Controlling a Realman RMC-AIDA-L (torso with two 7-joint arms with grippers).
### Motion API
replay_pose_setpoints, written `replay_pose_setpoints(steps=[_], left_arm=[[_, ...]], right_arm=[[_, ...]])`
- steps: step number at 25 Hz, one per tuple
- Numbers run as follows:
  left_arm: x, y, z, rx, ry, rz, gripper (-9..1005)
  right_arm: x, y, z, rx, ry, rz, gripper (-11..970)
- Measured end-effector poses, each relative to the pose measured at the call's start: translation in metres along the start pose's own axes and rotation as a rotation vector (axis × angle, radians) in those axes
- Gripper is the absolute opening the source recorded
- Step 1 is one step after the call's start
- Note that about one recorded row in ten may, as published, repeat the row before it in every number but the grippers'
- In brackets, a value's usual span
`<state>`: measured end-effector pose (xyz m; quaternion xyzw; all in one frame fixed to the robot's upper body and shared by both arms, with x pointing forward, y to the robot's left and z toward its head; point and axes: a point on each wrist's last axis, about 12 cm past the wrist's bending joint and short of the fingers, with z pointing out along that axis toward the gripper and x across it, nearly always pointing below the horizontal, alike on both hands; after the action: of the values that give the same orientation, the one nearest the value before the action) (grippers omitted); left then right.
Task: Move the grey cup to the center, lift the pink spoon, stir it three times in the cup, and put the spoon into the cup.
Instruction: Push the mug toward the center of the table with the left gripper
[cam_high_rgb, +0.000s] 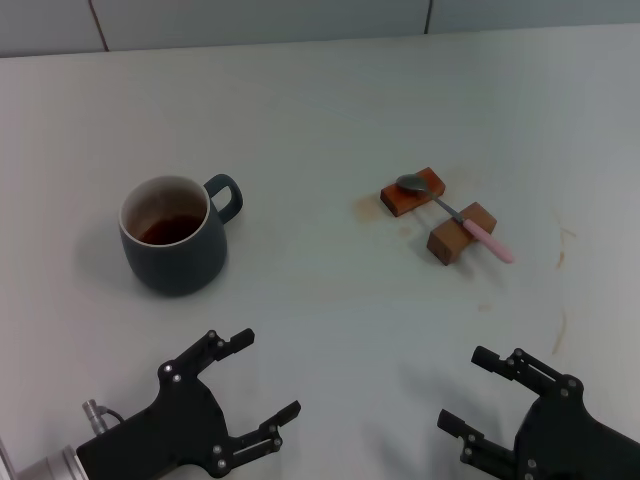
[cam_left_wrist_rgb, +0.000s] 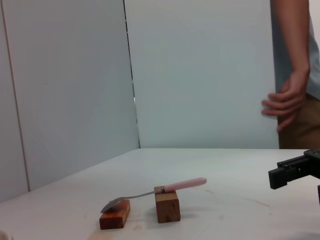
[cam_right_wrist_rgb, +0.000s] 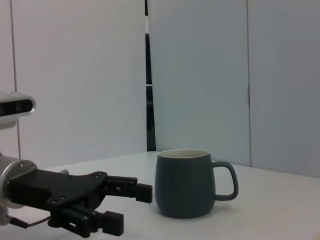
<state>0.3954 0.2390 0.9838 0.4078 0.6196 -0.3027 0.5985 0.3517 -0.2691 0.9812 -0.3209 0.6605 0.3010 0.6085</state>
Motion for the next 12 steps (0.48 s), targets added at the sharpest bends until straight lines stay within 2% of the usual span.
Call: replay_pose_setpoints(steps=[9,12], left_arm=[[-0.0006,-0.0007,0.0007,-0.009,-0.008,-0.005,833],[-0.0064,0.0021,-0.0044,-0.073,-0.066,0.006,825]], right_arm=[[-0.0004,0.0,0.0007,-0.002,-0.003,-0.003,739],[-0.0004,0.0002,0.0007,0.001,-0.005,-0.018,738]])
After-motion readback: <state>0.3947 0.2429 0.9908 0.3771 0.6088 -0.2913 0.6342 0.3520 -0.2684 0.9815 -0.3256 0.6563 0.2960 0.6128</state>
